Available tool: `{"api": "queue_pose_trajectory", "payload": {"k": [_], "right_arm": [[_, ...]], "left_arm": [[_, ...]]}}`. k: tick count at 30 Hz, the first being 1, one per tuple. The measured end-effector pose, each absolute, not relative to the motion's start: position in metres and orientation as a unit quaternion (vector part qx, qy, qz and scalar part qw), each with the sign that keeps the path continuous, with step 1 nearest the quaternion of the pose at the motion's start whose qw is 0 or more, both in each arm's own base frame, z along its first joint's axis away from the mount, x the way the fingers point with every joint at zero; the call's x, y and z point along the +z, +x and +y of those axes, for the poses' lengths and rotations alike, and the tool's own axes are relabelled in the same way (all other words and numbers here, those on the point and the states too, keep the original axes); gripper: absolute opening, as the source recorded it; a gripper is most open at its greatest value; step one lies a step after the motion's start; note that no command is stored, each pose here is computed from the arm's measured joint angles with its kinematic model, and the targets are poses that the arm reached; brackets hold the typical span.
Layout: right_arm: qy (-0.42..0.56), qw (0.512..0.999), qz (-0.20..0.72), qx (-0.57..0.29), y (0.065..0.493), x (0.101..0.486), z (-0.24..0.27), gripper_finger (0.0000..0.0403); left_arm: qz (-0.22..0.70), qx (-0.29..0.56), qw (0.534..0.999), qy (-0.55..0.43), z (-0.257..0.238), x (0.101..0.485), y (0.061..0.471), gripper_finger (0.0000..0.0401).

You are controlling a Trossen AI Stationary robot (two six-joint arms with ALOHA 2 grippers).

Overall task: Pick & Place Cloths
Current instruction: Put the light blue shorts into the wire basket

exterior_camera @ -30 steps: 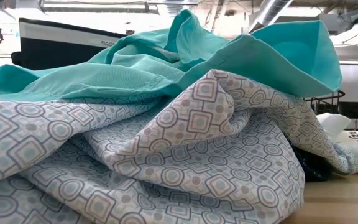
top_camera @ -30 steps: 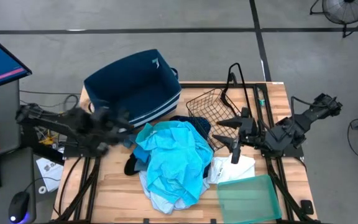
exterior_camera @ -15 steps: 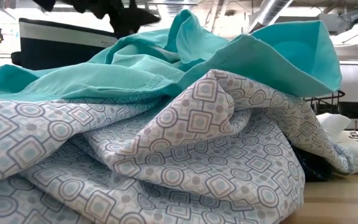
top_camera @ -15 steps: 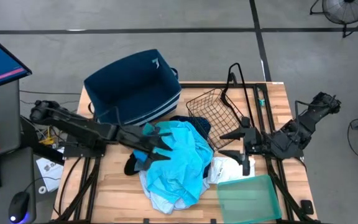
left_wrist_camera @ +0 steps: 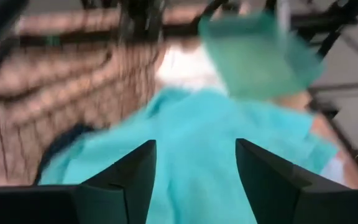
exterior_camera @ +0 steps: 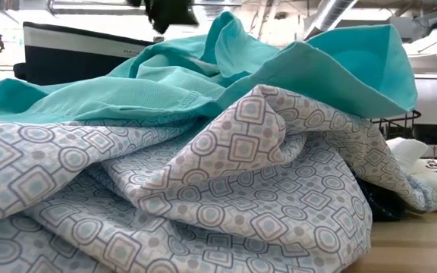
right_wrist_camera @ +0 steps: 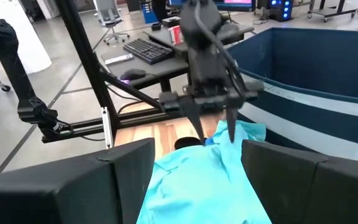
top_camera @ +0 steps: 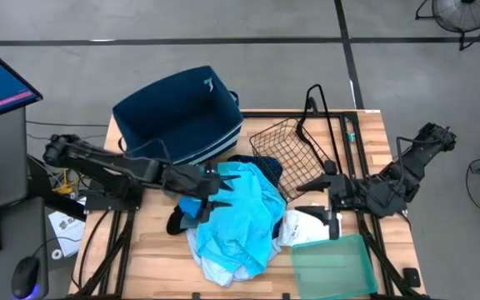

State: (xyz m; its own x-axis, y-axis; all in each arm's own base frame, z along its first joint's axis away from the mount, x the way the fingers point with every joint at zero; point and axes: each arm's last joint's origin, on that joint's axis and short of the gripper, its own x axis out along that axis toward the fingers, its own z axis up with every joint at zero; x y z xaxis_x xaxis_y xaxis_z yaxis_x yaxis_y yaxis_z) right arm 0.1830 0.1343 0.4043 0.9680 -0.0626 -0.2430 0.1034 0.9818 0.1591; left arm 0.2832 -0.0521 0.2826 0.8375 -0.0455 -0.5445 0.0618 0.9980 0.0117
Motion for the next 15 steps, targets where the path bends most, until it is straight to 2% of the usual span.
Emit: {"api": "queue_pose_trajectory", "payload": {"k": [7,15], "right_arm": [[0.085,0.988,0.119,-0.042,0.183,0.404,0.134,0.0235],[0.094,0.987,0.119,-0.044,0.184,0.404,0.134,0.0235]], "left_arm": [[0.351,-0.029,0.936,0.002,-0.044,0.27,0.278,0.0214],[0.429,-0.034,0.901,0.055,-0.041,0.248,0.278,0.0212]]}}
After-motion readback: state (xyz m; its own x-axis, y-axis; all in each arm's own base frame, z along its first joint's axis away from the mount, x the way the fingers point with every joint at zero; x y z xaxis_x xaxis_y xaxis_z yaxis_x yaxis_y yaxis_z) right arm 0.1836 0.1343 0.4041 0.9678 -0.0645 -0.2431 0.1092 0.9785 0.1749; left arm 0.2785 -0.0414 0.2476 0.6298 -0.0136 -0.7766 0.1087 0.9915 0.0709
